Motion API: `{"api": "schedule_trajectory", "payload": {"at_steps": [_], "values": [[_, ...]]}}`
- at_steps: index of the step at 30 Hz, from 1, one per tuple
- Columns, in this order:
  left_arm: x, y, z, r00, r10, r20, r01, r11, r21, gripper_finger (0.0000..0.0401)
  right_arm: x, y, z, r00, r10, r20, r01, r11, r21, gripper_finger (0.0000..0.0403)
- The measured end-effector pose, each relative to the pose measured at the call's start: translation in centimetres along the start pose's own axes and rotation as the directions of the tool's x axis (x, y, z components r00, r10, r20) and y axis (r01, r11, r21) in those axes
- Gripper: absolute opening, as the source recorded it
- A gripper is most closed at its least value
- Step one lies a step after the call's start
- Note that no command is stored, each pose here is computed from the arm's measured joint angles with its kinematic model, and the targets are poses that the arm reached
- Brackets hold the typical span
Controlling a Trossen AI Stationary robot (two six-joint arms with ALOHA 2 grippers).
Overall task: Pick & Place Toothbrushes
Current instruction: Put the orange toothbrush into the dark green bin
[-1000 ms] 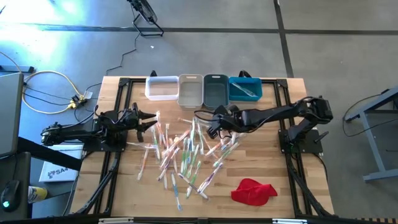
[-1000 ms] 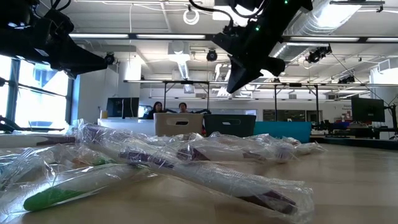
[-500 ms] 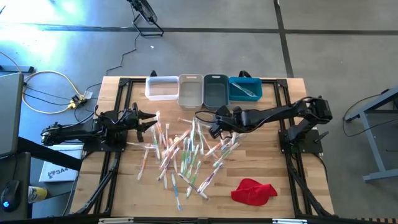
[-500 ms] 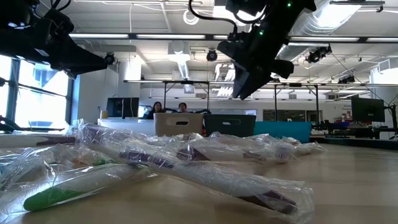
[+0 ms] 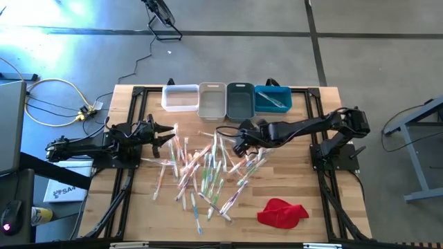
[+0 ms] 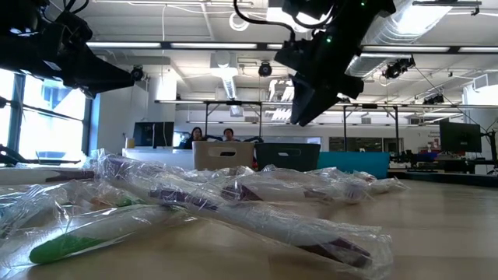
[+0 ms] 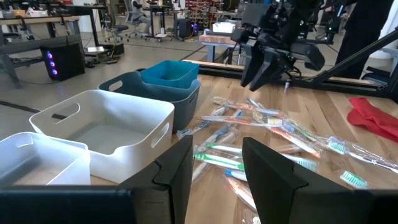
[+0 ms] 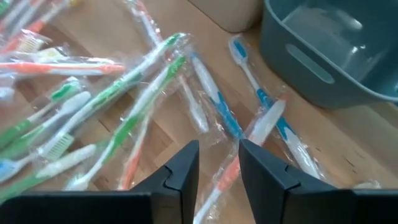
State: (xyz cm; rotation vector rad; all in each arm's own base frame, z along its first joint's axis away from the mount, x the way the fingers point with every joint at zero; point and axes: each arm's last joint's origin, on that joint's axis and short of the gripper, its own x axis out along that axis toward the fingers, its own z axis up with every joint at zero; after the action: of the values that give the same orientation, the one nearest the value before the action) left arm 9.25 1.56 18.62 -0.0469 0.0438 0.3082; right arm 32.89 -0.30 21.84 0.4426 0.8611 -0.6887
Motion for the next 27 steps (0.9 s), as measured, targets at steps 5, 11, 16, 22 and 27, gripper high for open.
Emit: {"api": "schedule_trajectory", "payload": {"at_steps": [5,11,16,22,27], "values": [[0.0,0.0,0.0,1.0,0.0,0.0,0.0,1.0,0.0,0.0136,0.0,0.3,0.3,0.999,0.029,0.022,-0.029,0.999,0.016,0.0107],[0.0,0.0,0.0,1.0,0.0,0.0,0.0,1.0,0.0,0.0136,0.0,0.3,0.2,0.999,0.037,0.014,-0.037,0.999,0.024,0.0107],[0.0,0.0,0.0,1.0,0.0,0.0,0.0,1.0,0.0,0.0136,0.3,0.0,-0.2,1.0,0.025,0.0,-0.025,0.997,0.077,0.0107],[0.0,0.0,0.0,1.0,0.002,0.0,-0.002,1.0,0.0,0.0136,1.1,-0.7,-1.4,1.0,-0.005,-0.031,0.011,0.98,0.201,0.0107],[0.0,0.0,0.0,1.0,0.002,0.001,-0.002,1.0,0.0,0.0136,1.7,-1.2,-2.4,0.998,-0.028,-0.057,0.04,0.976,0.213,0.0107]]}}
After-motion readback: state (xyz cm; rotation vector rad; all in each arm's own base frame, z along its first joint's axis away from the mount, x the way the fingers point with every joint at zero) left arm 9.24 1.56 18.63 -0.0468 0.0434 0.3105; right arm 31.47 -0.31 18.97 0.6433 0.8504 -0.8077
